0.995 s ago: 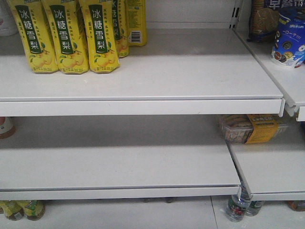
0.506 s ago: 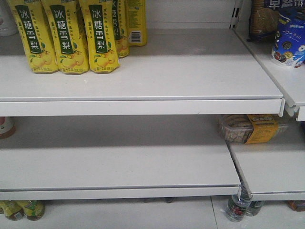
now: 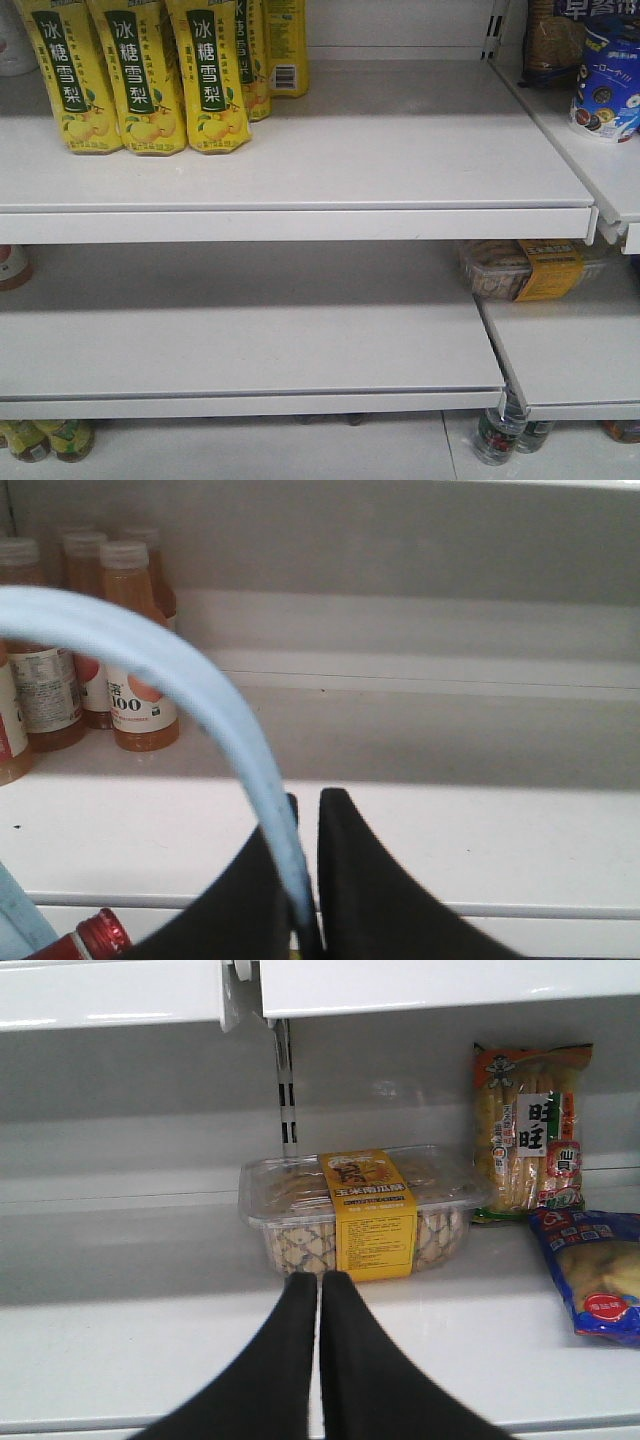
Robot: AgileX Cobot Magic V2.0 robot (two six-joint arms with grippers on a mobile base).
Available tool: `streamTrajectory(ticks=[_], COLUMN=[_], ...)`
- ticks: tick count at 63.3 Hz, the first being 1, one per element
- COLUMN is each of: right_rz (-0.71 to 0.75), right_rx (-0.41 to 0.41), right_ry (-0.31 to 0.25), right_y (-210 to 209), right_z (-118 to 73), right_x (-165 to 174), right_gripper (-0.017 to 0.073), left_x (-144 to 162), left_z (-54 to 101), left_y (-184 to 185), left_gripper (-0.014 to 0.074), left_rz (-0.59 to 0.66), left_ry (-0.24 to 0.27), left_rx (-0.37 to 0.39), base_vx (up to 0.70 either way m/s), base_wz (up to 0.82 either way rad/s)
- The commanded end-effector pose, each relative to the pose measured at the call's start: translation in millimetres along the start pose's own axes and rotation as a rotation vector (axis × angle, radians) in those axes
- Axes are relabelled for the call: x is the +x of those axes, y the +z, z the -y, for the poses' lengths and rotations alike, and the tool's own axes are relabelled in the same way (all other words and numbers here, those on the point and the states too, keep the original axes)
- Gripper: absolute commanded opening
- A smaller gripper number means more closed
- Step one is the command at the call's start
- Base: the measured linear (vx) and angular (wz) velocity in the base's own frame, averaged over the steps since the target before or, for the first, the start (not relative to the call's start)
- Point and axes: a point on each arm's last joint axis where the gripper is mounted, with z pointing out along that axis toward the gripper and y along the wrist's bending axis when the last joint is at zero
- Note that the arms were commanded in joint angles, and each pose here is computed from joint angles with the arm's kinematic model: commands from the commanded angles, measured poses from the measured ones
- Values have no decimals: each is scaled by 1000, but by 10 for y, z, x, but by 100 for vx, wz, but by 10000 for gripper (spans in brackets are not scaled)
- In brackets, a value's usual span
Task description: Place coke in basket with both arms
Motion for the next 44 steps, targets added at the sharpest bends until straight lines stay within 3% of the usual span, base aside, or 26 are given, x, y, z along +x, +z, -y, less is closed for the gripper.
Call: streamTrajectory(ticks=[1,44], right_rz=[78,79], right_rx=[-22,-23], right_ry=[-19,-19], right_y=[-8,-8], right_z=[-21,-21], right_x=[-37,-37], right_gripper=[-4,-4], left_x=[-154,-154], left_z=[24,24], left_y=[-32,-32], left_gripper=[-6,-6], left_rz=[165,165], left_ry=[107,107], left_rx=[18,18], base_vx=[0,0], base_wz=[0,0])
